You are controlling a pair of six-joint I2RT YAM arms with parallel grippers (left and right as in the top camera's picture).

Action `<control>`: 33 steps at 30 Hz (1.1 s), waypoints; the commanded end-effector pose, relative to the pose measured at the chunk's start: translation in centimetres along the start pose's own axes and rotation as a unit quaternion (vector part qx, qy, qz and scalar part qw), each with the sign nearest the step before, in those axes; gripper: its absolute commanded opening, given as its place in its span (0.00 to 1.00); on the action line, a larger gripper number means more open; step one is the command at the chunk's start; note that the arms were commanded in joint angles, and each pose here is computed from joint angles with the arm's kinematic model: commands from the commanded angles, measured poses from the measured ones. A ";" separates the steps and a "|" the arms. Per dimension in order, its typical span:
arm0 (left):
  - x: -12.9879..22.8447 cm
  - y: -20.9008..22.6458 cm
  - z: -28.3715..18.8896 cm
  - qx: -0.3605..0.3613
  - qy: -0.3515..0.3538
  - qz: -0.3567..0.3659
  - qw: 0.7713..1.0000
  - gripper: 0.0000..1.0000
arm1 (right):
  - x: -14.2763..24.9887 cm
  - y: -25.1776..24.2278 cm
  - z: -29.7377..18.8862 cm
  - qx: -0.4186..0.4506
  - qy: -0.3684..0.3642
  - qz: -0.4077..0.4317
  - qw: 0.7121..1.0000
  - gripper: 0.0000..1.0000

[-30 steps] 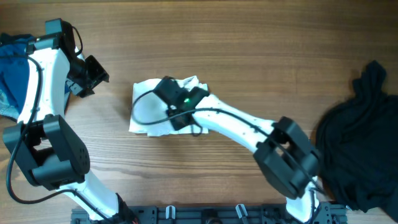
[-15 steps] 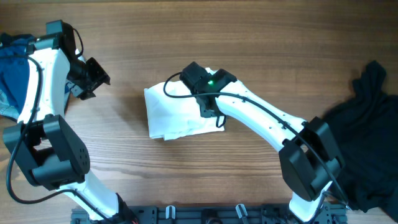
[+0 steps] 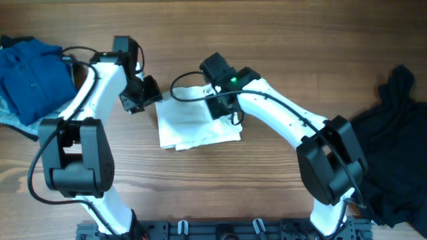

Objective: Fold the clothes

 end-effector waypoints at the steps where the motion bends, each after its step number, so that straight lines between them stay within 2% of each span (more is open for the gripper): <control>1: 1.1 -1.0 1.1 0.002 0.007 0.022 1.000 0.60 | 0.3 -1.0 0.8 -0.025 0.025 0.026 0.999 0.32; 2: 1.2 -1.1 1.2 0.001 0.010 0.025 1.000 0.60 | 0.5 -1.0 0.8 -0.026 0.031 0.027 0.999 0.14; 3: 1.3 -1.1 1.3 0.001 0.010 0.026 1.000 0.60 | 0.6 -1.1 0.8 -0.025 0.036 0.027 0.999 0.04; 8: 1.4 -1.1 1.3 0.000 0.012 0.026 1.000 0.60 | 1.8 -0.9 0.6 -0.044 0.079 0.018 0.996 0.04; 9: 1.4 -1.1 1.3 0.000 0.012 0.026 1.000 0.61 | 1.8 -0.9 0.6 -0.044 0.079 0.016 0.996 0.06; 11: 1.4 -1.1 1.3 0.000 0.012 0.026 1.000 0.60 | 1.7 -0.9 0.6 -0.047 0.074 -0.009 0.996 0.49; 12: 1.4 -1.1 1.3 0.000 0.012 0.026 1.000 0.60 | 1.4 -0.8 0.6 -0.049 0.065 -0.024 0.996 0.59; 15: 1.4 -1.1 1.3 0.000 0.012 0.025 1.000 0.61 | 0.4 -0.4 0.6 -0.072 0.031 -0.025 0.997 0.57; 18: 1.4 -1.1 1.3 0.000 0.012 0.026 1.000 0.61 | 0.3 0.1 0.6 -0.104 0.030 -0.025 0.994 0.45; 23: 1.4 -1.1 1.3 -0.001 0.014 0.025 1.000 0.62 | 0.7 0.0 1.7 -0.097 0.048 -0.017 0.994 0.30; 25: 1.5 -1.1 1.3 -0.002 0.016 0.025 1.000 0.61 | 0.7 -0.1 1.9 -0.093 0.050 -0.008 0.994 0.05; 27: 1.5 -1.1 1.3 -0.002 0.016 0.025 1.000 0.61 | 0.7 -0.4 1.9 -0.076 0.050 0.012 0.996 0.04; 29: 1.6 -1.0 1.3 -0.003 0.019 0.024 1.000 0.62 | 1.0 -1.8 2.0 -0.007 0.055 0.081 0.995 0.04; 33: 1.7 -1.0 1.3 -0.005 0.022 0.024 0.999 0.62 | 2.3 -5.7 1.6 0.107 0.083 0.232 0.963 0.04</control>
Point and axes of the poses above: each gripper's point midway between its finger pads, its own z axis out along the fingers, its own y axis along the line the jaws close on, x = y × z, the point moved 10 cm from there along -z, back along the fingers
